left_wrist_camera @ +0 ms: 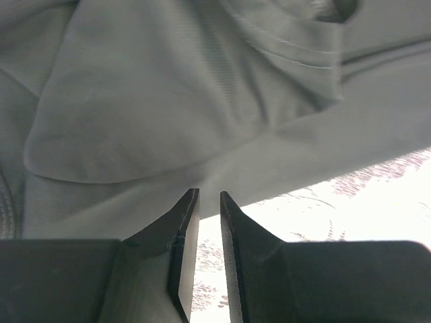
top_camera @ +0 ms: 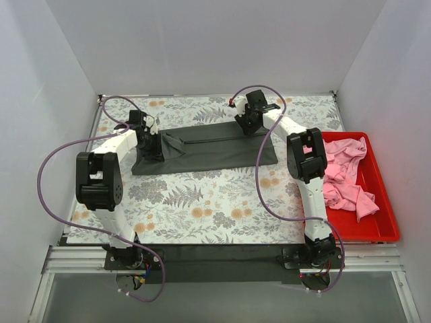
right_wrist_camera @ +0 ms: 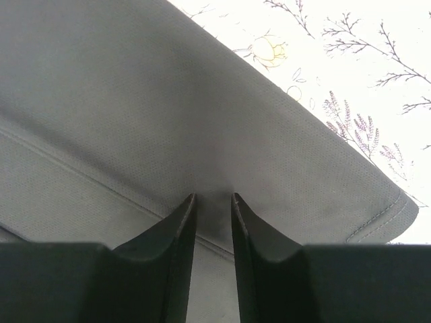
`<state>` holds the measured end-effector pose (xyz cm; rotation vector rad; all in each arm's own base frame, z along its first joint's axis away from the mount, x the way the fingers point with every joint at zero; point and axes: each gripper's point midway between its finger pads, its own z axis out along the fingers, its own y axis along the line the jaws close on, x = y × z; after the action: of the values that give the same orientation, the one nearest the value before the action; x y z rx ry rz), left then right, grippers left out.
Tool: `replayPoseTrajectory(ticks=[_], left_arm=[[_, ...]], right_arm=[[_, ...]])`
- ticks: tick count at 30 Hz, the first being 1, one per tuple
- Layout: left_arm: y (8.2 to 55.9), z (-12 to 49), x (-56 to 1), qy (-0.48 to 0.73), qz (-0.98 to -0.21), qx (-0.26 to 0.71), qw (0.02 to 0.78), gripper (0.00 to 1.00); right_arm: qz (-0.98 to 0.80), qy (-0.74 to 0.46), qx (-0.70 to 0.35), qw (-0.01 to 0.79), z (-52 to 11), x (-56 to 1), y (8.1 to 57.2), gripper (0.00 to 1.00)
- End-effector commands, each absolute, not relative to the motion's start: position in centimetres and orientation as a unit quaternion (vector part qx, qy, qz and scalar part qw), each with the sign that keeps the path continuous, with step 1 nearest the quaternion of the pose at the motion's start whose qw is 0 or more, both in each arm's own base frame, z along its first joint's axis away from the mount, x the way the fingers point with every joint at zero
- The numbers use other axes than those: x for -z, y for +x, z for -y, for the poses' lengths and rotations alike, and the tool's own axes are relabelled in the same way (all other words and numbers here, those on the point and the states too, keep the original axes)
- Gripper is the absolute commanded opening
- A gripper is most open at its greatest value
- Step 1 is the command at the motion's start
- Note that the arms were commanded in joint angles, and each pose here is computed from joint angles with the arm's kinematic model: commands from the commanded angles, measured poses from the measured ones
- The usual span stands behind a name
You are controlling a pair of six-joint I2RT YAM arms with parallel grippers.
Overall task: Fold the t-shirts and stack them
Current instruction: Fold the tshirt
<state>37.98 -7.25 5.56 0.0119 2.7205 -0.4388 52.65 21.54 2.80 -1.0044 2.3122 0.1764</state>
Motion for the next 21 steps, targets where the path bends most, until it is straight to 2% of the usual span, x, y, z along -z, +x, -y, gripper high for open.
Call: replayPoseTrajectory(ticks=[1,6,9,10,12,13,14,16,17,21], left_arm=[[39.2,5.7,-5.4,-0.014,-0.972,0.117,0.204,0.18],[41.2,3.8,-2.2,-0.026,-0.98,0.078,0.181,0.16],[44.4,2.8,-1.2,-0.015,-0.979,0.063,0.191,0.15],[46.5,2.7,-2.1,-0.003,-0.975,0.06,0.213,0.15],[48.5,2.7,-0.5,0.008,-0.977,0.06,0.207,0.15],[49.8,2.8,-0.4,0.014,-0.975,0.061,0.212,0.15],[53.7,3.2,-1.7,0.029,-0.966,0.071,0.247,0.15],[56.8,4.5,-3.7,0.045,-0.954,0.104,0.276,0.16],[59.8,4.9,-6.3,0.052,-0.939,0.115,0.319,0.17],[61.5,7.5,-12.1,0.065,-0.904,0.181,0.383,0.28]], right_arm=[[-0.88,-0.402,-0.042,0.249,-19.6,-0.4,50.2,0.32],[-0.885,-0.424,-0.061,0.184,-18.4,1.1,44.7,0.25],[-0.882,-0.434,-0.079,0.165,-18.4,0.4,41.1,0.25],[-0.882,-0.44,-0.093,0.142,-18.3,0.7,38.0,0.24],[-0.882,-0.441,-0.119,0.113,-18.6,0.7,34.3,0.24],[-0.871,-0.454,-0.159,0.097,-19.8,-0.1,30.8,0.25],[-0.864,-0.462,-0.184,0.083,-20.5,-0.6,28.4,0.25],[-0.838,-0.491,-0.226,0.072,-22.8,-2.4,24.1,0.28],[-0.82,-0.499,-0.265,0.087,-23.7,-4.5,22.3,0.29],[-0.81,-0.492,-0.289,0.137,-25.5,-8.7,23.0,0.32]])
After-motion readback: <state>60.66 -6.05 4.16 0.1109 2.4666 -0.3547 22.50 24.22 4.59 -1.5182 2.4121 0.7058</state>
